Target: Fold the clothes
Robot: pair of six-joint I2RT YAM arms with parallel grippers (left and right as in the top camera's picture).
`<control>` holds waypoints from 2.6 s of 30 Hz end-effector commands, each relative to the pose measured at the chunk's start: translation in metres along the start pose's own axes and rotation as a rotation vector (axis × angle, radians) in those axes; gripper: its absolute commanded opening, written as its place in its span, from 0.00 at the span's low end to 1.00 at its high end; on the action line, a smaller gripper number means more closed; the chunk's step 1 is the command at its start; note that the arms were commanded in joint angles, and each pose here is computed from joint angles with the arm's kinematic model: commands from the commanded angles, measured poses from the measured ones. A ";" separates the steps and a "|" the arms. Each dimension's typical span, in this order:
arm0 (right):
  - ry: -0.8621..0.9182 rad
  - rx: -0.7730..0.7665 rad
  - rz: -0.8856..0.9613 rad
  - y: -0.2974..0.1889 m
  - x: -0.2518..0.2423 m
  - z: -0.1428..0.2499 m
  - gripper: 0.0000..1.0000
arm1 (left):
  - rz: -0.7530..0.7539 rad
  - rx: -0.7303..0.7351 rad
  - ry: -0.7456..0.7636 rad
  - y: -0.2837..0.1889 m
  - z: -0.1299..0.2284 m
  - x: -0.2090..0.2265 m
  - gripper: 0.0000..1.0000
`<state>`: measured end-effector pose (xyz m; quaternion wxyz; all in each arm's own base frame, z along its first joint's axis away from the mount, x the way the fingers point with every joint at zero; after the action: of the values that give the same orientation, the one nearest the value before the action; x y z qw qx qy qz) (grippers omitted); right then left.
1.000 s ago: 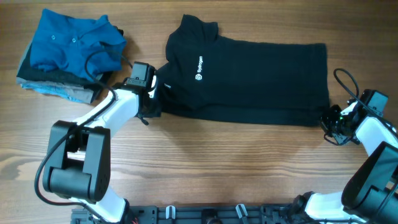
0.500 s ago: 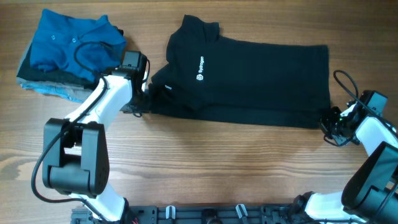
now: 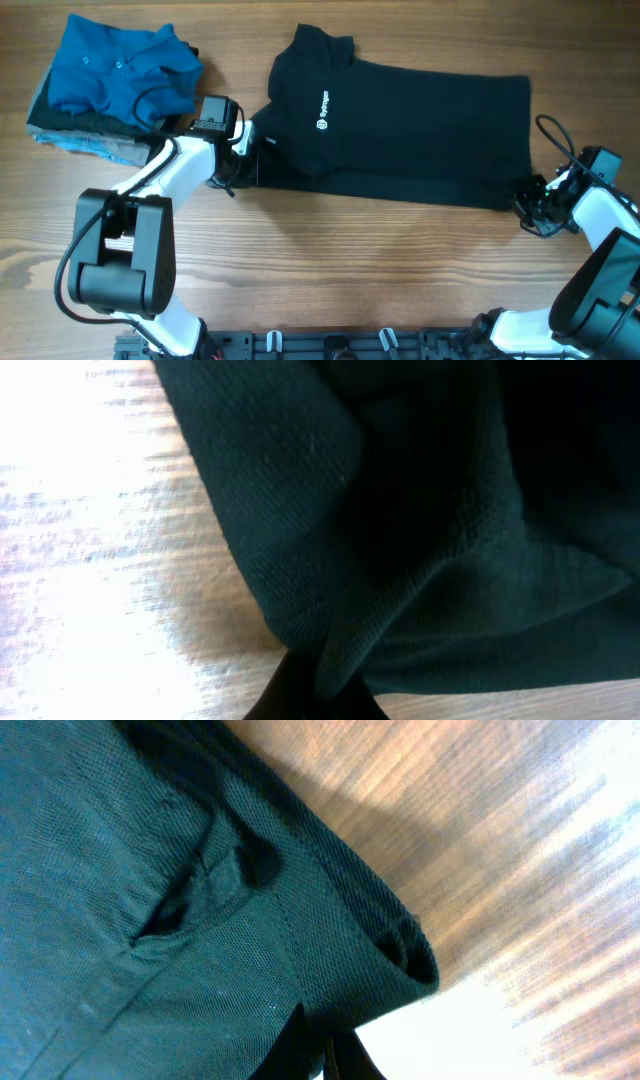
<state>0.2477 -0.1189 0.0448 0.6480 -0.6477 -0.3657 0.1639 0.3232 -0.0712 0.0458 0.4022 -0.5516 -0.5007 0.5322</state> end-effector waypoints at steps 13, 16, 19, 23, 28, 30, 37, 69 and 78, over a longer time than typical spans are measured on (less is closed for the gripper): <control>0.020 0.011 0.024 -0.037 0.004 0.001 0.49 | -0.131 0.070 -0.088 -0.060 -0.011 0.018 0.65; 0.031 0.002 0.013 -0.039 0.006 -0.001 0.49 | -0.057 0.018 -0.077 -0.087 -0.026 0.002 0.65; 0.044 -0.012 0.010 -0.042 0.007 -0.005 0.50 | 0.097 0.021 -0.063 -0.095 -0.027 -0.020 0.56; 0.062 -0.011 0.013 -0.043 0.004 -0.005 0.29 | 0.110 0.068 -0.027 -0.083 -0.013 -0.032 0.21; 0.091 -0.008 0.014 -0.043 0.004 -0.005 0.46 | 0.125 0.077 0.099 -0.069 -0.001 -0.057 0.05; 0.095 -0.031 0.006 -0.043 0.005 -0.009 0.72 | 0.149 0.076 0.225 -0.068 0.005 -0.073 0.43; 0.073 -0.042 -0.003 -0.044 0.006 -0.012 0.78 | 0.158 0.095 0.364 -0.064 0.020 -0.098 0.73; -0.080 -0.188 -0.313 -0.104 0.040 -0.035 0.76 | 0.027 0.119 0.439 0.012 0.031 -0.108 0.44; -0.077 -0.189 -0.314 -0.104 0.040 -0.035 0.76 | 0.026 0.120 0.441 0.014 0.031 -0.108 0.04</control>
<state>0.2684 -0.1278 0.1506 0.5987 -0.6369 -0.4829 0.0523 0.3056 -0.1856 0.0559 0.5155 -0.6466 -0.3618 0.4304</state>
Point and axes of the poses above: each gripper's point midway between its finger pads, its own y axis out along the fingers, its own x axis along the line the jaws close on, z = x × y, the point moved 5 cm from there along -y, back along the fingers, and after that the axes turned 7 degrees about -y, right-handed, at the moved point
